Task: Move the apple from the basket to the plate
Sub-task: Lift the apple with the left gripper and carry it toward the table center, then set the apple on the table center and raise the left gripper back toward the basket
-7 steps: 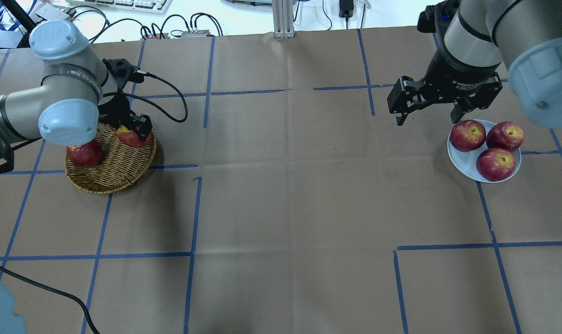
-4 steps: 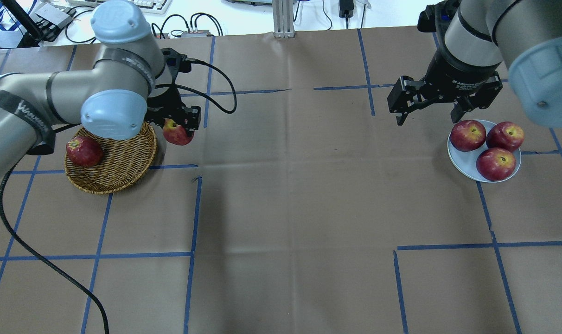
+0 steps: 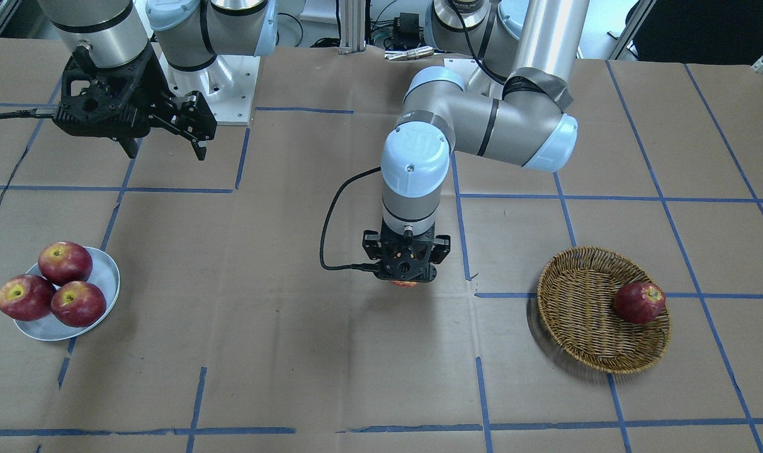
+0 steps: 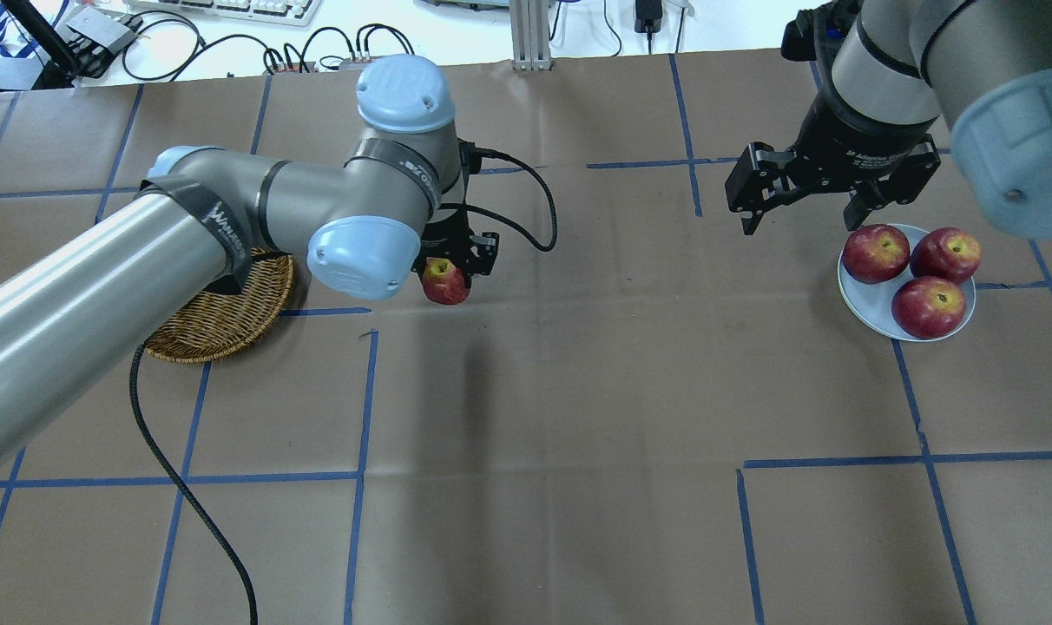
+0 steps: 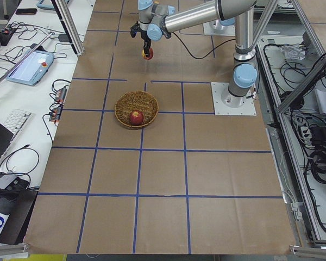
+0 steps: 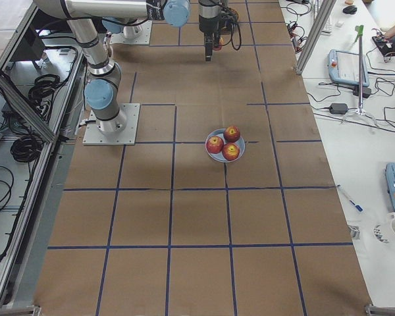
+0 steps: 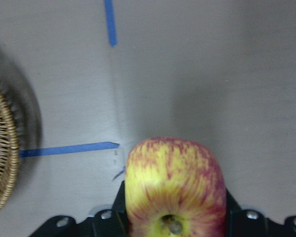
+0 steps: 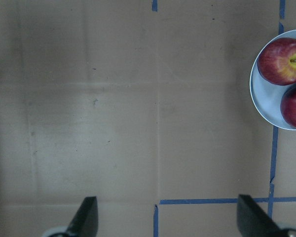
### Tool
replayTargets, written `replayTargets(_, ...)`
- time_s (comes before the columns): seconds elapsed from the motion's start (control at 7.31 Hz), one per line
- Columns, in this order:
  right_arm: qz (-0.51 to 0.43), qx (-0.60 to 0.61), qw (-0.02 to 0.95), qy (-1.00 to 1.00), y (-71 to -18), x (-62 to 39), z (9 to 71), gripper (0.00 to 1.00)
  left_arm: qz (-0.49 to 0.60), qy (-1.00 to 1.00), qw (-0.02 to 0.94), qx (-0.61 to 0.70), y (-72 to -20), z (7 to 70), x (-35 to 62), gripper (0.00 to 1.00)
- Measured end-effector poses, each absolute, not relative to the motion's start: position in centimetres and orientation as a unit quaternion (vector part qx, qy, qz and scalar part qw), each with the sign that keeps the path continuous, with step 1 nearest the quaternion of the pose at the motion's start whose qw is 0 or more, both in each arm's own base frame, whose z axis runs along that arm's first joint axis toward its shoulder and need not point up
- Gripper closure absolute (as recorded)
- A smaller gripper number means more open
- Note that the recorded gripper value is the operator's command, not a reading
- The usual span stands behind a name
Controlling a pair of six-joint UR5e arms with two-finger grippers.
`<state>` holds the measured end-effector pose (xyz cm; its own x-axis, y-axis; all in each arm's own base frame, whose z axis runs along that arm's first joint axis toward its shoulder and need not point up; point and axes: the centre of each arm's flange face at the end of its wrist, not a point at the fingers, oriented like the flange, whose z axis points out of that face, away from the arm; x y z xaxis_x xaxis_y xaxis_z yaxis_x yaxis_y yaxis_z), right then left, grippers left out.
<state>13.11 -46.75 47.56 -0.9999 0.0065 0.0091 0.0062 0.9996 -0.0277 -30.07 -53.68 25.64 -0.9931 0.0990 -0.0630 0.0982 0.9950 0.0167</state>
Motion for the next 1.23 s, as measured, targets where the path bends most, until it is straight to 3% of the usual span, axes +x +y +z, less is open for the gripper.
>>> replayTargets(0.55,0.014,-0.003,0.005,-1.000,-46.7,13.1,47.5,0.00,0.002,0.999,0.021,0.046,-53.4,22.1,-37.2,0.39)
replayTargets(1.09,0.013,-0.003,0.005,-1.000,-46.7,13.1,47.5,0.00,0.021,0.999,0.009,0.048,-53.5,19.8,-38.5,0.35)
replayTargets(1.23,0.013,-0.003,0.005,-1.000,-46.7,13.1,47.5,0.00,0.024,0.998,0.010,0.048,-53.6,19.4,-38.5,0.01)
